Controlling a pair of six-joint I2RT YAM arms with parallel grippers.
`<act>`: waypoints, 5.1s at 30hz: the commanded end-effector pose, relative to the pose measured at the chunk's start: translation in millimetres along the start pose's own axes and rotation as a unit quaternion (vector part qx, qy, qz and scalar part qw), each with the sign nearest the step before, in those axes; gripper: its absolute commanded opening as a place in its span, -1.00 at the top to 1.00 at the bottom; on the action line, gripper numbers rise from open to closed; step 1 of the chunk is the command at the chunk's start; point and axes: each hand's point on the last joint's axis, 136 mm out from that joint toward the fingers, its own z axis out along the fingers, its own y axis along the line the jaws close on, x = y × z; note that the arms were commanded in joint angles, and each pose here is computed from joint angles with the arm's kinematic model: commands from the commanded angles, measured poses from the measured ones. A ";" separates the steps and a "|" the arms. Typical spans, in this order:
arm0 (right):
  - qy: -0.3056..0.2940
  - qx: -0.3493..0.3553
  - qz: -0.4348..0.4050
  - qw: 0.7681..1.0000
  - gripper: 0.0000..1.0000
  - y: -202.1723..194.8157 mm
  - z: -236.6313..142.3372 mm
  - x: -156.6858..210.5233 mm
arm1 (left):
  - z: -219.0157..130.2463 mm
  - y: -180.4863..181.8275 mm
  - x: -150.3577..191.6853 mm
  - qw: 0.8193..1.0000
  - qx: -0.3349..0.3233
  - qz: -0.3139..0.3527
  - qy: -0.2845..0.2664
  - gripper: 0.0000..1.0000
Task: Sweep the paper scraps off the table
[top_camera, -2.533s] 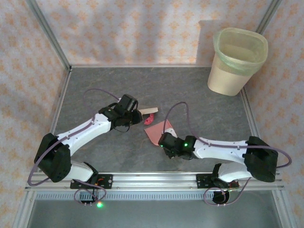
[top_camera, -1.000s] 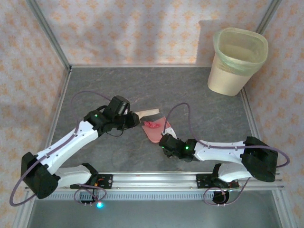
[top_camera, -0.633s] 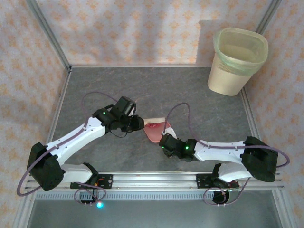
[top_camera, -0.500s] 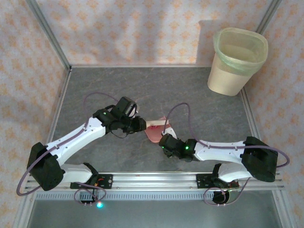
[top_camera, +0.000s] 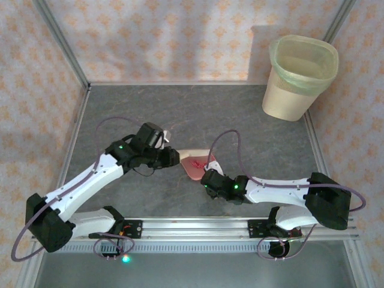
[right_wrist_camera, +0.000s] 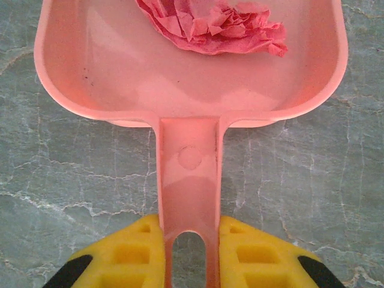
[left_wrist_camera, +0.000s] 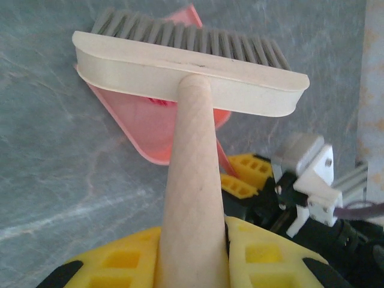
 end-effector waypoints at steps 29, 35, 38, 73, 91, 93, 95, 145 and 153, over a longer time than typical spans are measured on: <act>-0.086 0.044 0.061 0.993 1.00 -27.4 -49.7 -41.9 | -14.8 122.4 -65.1 0.924 -0.161 -0.064 -0.340 1.00; -0.128 0.071 0.101 0.984 1.00 -52.6 -101.4 -80.4 | -6.8 123.4 -61.2 0.929 -0.152 -0.073 -0.330 1.00; -0.144 0.092 0.120 0.978 1.00 -71.5 -127.0 -101.1 | -2.1 124.5 -60.1 0.931 -0.153 -0.077 -0.322 1.00; -0.285 0.012 0.572 0.769 1.00 -362.2 -249.1 -329.5 | -0.7 115.1 -57.9 0.939 -0.133 -0.076 -0.307 1.00; -0.254 -0.087 0.631 0.728 1.00 -381.6 -235.5 -358.5 | 1.1 115.6 -58.9 0.940 -0.140 -0.071 -0.304 1.00; -0.246 -0.096 0.637 0.724 1.00 -383.0 -229.8 -357.6 | 2.3 116.4 -58.9 0.940 -0.141 -0.071 -0.303 1.00; -0.243 -0.094 0.639 0.724 1.00 -384.6 -227.4 -355.6 | 3.0 116.1 -59.1 0.940 -0.141 -0.071 -0.302 1.00; -0.257 -0.162 0.559 0.772 1.00 -349.0 -294.6 -345.4 | 6.9 109.5 -58.6 0.946 -0.129 -0.066 -0.290 1.00; -0.225 -0.093 0.517 0.821 1.00 -323.2 -309.8 -303.5 | -2.5 106.9 -59.8 0.943 -0.121 -0.063 -0.304 1.00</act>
